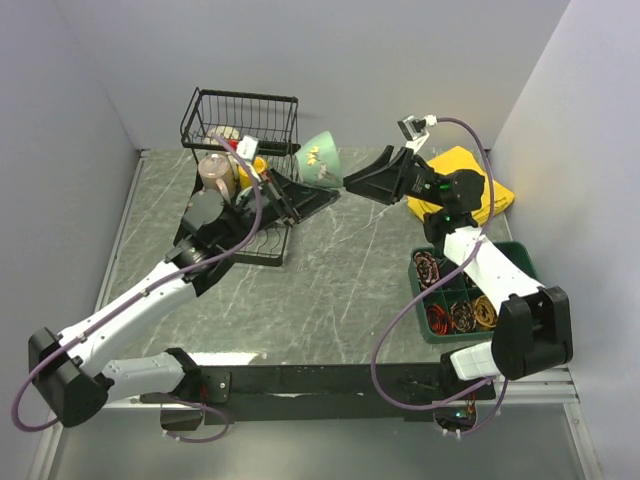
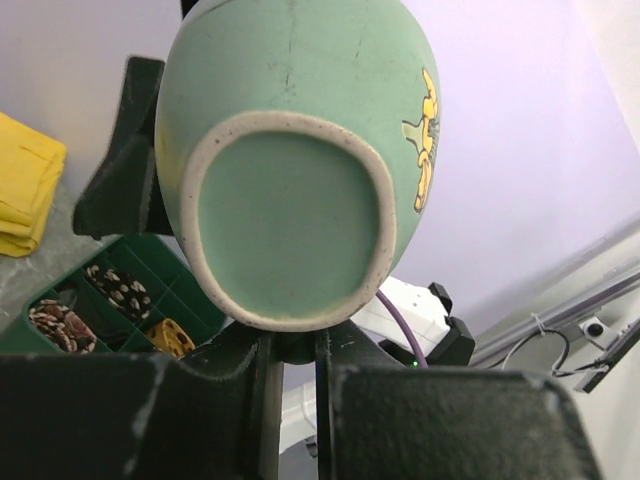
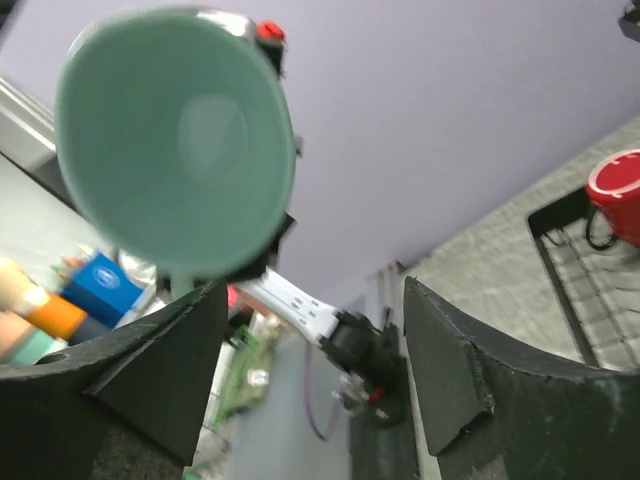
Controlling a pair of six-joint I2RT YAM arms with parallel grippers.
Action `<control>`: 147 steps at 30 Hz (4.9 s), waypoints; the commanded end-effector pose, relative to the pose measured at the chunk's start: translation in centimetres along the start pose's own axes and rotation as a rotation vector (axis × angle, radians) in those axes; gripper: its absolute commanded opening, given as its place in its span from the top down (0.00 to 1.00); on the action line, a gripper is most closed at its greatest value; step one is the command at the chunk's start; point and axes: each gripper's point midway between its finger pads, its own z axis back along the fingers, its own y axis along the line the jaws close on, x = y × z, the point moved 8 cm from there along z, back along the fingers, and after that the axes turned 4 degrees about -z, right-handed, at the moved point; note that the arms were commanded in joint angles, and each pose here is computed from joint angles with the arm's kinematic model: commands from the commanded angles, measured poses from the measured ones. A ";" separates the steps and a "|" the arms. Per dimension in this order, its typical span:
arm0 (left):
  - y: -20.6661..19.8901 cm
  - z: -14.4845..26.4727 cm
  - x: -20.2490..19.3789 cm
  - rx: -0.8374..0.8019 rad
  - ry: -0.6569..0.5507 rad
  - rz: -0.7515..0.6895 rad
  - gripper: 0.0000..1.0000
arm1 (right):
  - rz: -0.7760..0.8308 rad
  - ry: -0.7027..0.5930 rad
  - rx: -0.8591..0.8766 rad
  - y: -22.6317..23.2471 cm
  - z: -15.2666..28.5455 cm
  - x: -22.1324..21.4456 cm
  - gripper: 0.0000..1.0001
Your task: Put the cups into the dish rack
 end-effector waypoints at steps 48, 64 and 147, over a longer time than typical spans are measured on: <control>24.3 11.5 0.6 1.561 -0.159 0.268 0.99 | 0.531 0.311 -0.520 -6.2 13.4 -7.6 0.02; 28.7 10.8 -0.2 1.653 -0.186 0.306 0.99 | 0.527 0.288 -0.528 -5.7 14.2 -7.1 0.02; -2.6 24.0 5.2 0.957 -0.368 -0.565 0.04 | 0.787 -0.571 -1.641 9.7 22.0 -0.9 0.00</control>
